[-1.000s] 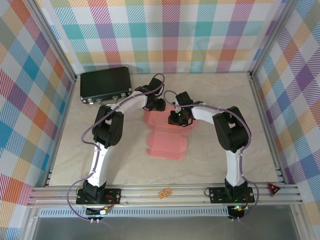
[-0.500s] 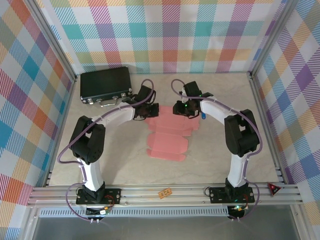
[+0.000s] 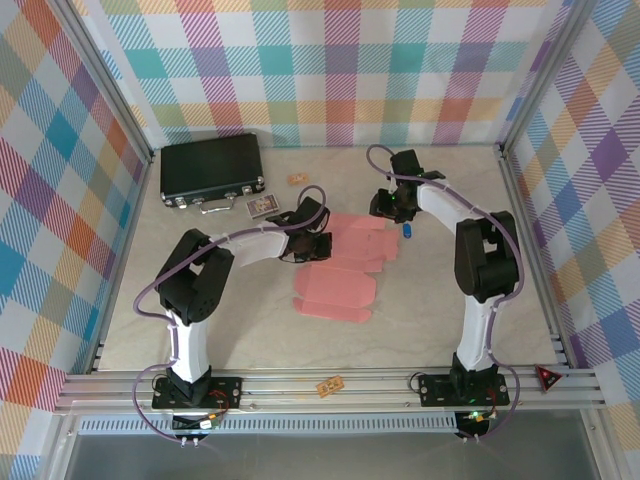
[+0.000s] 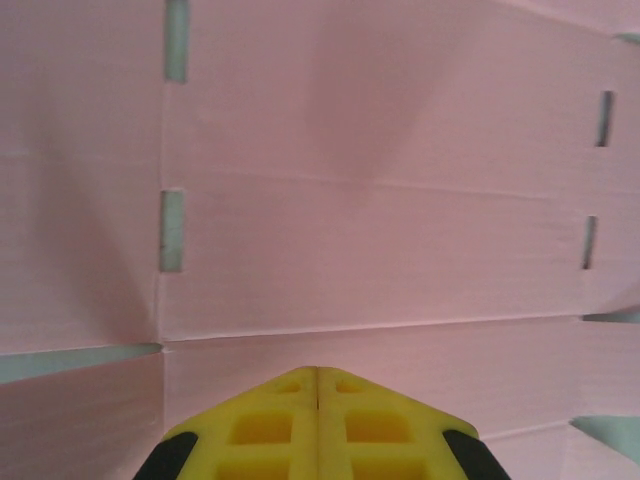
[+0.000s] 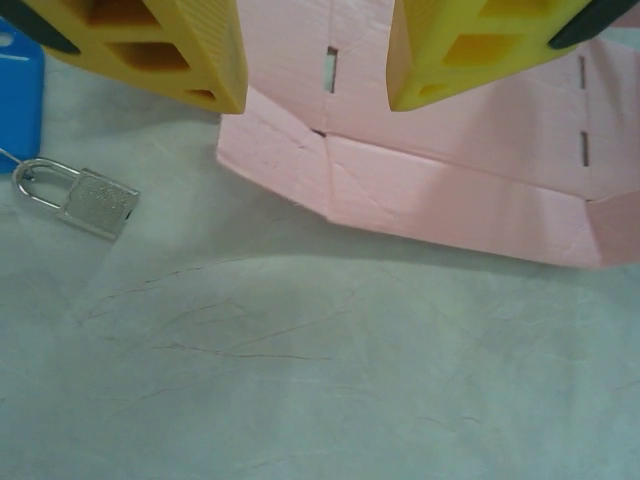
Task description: Fold the paper box
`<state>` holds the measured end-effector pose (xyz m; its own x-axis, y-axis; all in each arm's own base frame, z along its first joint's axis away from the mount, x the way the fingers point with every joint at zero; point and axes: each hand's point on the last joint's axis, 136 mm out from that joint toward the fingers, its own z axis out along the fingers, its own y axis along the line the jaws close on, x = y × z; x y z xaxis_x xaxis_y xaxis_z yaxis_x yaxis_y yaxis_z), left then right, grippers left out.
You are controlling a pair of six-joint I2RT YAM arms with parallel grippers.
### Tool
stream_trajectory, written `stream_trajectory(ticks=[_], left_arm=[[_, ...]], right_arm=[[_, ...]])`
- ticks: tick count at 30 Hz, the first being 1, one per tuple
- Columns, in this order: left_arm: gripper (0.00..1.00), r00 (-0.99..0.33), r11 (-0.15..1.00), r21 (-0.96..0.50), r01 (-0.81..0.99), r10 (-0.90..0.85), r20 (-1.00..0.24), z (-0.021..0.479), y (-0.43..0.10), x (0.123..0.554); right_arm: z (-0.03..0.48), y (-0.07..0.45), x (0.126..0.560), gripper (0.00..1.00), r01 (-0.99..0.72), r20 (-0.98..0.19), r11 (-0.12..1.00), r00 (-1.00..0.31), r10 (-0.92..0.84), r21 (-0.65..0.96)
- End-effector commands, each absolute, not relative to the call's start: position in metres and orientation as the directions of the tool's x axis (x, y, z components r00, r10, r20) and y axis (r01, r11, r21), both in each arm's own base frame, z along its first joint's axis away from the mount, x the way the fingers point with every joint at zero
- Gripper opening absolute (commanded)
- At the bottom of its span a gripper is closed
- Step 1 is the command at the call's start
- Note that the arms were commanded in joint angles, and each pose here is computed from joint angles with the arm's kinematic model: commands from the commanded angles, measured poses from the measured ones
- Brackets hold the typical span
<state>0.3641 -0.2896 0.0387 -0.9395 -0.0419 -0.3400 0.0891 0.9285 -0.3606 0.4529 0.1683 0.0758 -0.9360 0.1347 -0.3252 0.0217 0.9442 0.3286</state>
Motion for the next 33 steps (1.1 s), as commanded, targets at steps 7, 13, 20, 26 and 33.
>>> stream_trajectory(ticks=[7, 13, 20, 26, 33], left_arm=[[0.0, -0.954, 0.945, -0.326, -0.029, -0.124, -0.274, 0.013, -0.276, 0.352], [0.0, -0.957, 0.945, -0.325, -0.048, -0.137, -0.256, 0.006, -0.273, 0.348], [0.0, -0.959, 0.943, -0.329, -0.046, -0.135, -0.251, 0.005, -0.274, 0.346], [0.0, -0.96, 0.943, -0.331, -0.046, -0.133, -0.245, 0.003, -0.276, 0.346], [0.0, -0.961, 0.943, -0.33, -0.047, -0.133, -0.242, 0.001, -0.276, 0.346]], right_arm=[[0.058, 0.158, 0.455, 0.42, 0.059, -0.282, 0.964, -0.95, 0.133, 0.258], [0.053, 0.162, 0.457, 0.42, 0.052, -0.276, 0.96, -0.952, 0.131, 0.274], [0.055, 0.173, 0.46, 0.4, 0.027, -0.263, 0.947, -0.958, 0.116, 0.321], [0.069, 0.183, 0.461, 0.38, -0.017, -0.289, 0.929, -0.952, 0.098, 0.371], [0.078, 0.201, 0.46, 0.37, -0.073, -0.292, 0.884, -0.953, 0.074, 0.461]])
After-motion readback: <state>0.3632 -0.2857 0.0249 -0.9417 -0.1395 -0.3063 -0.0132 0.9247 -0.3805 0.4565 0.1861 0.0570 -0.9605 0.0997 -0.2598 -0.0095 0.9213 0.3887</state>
